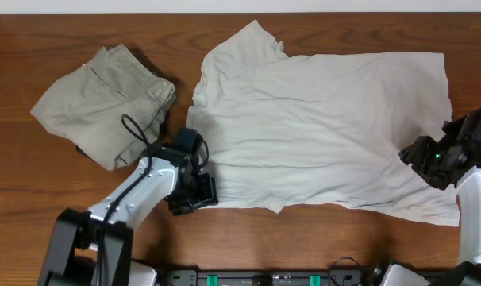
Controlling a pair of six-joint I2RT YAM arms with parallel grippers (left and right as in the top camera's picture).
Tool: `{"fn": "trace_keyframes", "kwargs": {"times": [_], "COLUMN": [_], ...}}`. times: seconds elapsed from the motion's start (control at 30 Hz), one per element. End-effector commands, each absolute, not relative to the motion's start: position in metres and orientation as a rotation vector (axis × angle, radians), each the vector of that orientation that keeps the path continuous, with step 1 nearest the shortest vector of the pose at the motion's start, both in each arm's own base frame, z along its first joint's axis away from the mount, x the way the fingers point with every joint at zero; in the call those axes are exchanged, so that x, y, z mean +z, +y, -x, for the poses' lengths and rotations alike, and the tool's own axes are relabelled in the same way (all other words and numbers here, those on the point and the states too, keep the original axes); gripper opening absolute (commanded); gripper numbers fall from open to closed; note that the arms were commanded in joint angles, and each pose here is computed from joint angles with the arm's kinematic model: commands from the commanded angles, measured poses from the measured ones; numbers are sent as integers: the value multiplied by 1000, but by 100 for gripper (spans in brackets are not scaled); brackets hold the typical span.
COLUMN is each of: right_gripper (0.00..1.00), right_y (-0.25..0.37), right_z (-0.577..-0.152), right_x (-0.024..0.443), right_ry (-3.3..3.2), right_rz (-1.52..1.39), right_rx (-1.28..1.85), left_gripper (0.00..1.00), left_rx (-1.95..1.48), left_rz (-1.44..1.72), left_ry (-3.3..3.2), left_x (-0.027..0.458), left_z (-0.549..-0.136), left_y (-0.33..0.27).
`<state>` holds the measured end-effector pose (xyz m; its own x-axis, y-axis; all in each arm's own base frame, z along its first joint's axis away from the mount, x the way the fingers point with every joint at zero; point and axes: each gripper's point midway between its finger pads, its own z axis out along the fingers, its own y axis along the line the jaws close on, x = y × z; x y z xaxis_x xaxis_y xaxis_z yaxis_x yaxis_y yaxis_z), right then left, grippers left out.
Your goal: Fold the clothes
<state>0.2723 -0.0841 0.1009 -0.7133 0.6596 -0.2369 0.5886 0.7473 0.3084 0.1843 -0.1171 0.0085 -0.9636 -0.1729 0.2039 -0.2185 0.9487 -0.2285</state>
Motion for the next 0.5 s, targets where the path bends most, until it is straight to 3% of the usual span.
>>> {"fn": "trace_keyframes", "kwargs": {"times": [0.0, 0.13, 0.27, 0.47], "right_gripper": [53, 53, 52, 52], "right_y": [-87, -87, -87, -86], "right_z": [-272, -272, -272, -271], "right_x": [104, 104, 104, 103], "right_ry": [2602, 2602, 2602, 2607], "right_rz": [-986, -986, -986, -989], "right_rx": [298, 298, 299, 304], "left_gripper": [64, 42, 9, 6], "left_rx": [343, 340, 339, 316], "left_rz": [-327, -330, -327, -290], "left_ry": [-2892, -2866, -2865, -2838], "left_x": [0, -6, -4, 25], "left_z": [-187, -184, -185, -181], "left_y": [-117, -118, -118, -117]}}
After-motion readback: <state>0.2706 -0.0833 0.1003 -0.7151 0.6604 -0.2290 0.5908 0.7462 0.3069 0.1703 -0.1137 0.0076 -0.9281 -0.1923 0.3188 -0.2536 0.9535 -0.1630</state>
